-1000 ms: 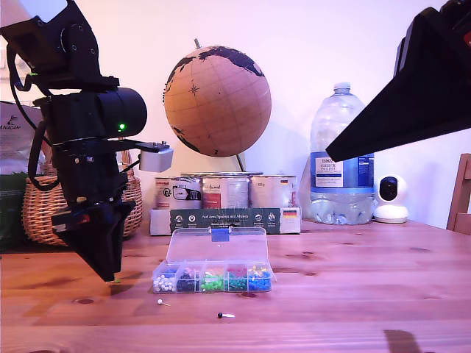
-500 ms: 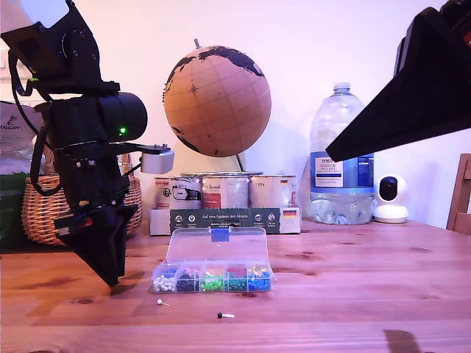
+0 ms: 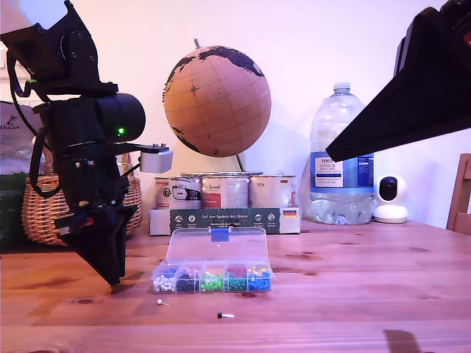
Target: Sort the loose pins on the table into their correct compartments
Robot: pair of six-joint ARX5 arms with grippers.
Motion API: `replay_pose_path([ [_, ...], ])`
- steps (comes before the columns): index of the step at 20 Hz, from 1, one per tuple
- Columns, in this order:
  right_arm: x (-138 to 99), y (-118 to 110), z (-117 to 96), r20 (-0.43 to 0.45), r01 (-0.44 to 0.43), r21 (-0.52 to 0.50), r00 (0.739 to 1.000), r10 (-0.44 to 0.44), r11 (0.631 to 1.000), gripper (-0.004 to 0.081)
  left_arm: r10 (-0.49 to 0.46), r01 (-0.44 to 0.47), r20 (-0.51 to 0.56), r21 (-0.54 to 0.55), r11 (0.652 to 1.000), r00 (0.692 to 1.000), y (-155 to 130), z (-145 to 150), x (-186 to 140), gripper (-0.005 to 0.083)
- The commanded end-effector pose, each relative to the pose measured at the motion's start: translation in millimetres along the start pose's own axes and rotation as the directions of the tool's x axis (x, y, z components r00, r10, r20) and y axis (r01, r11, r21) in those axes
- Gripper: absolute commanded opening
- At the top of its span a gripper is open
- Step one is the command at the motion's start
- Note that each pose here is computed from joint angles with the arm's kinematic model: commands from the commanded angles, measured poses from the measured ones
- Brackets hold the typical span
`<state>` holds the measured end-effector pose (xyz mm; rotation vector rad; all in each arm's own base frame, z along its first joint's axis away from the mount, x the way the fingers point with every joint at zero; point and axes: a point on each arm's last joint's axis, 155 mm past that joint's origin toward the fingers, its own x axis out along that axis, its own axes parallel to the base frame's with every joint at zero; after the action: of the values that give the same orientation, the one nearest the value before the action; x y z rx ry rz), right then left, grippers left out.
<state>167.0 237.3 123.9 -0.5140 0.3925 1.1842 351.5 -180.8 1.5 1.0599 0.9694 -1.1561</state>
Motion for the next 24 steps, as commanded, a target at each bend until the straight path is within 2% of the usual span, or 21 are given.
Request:
replay_pose_path([
  [1, -0.5, -0.3, 5.6, 0.014, 0.0, -0.01, 1.0, 0.0, 1.0, -0.0013, -0.05, 0.05, -0.011, -0.017, 0.999, 0.999, -7.3, -5.1, 16.9, 0.0159],
  [9, -0.5, -0.3, 5.7, 0.014, 0.0, -0.01, 1.0, 0.0, 1.0, -0.0013, -0.097, 0.096, -0.05, -0.03, 0.995, 0.994, -16.7, -15.7, 28.8, 0.0113],
  [11, -0.5, -0.3, 5.6, 0.014, 0.0, -0.01, 1.0, 0.001, 1.0, -0.0013, -0.096, 0.094, -0.058, -0.035, 0.995, 0.994, -15.9, -18.7, 29.0, 0.0071],
  [14, -0.5, -0.4, 6.0, 0.015, 0.0, -0.01, 1.0, 0.0, 1.0, -0.0013, -0.096, 0.094, -0.06, -0.04, 0.995, 0.994, -15.5, -20.7, 28.7, 0.0071],
  [20, -0.5, -0.6, 6.4, 0.017, 0.001, -0.011, 1.0, -0.001, 1.0, -0.0013, -0.063, 0.058, -0.091, -0.051, 0.997, 0.994, -5.8, -30.8, 28.1, -0.0024],
  [24, -0.5, -0.6, 6.4, 0.017, 0.001, -0.011, 1.0, -0.001, 1.0, -0.0013, -0.065, 0.057, -0.101, -0.083, 0.995, 0.993, -6.4, -33.4, 27.7, -0.0024],
])
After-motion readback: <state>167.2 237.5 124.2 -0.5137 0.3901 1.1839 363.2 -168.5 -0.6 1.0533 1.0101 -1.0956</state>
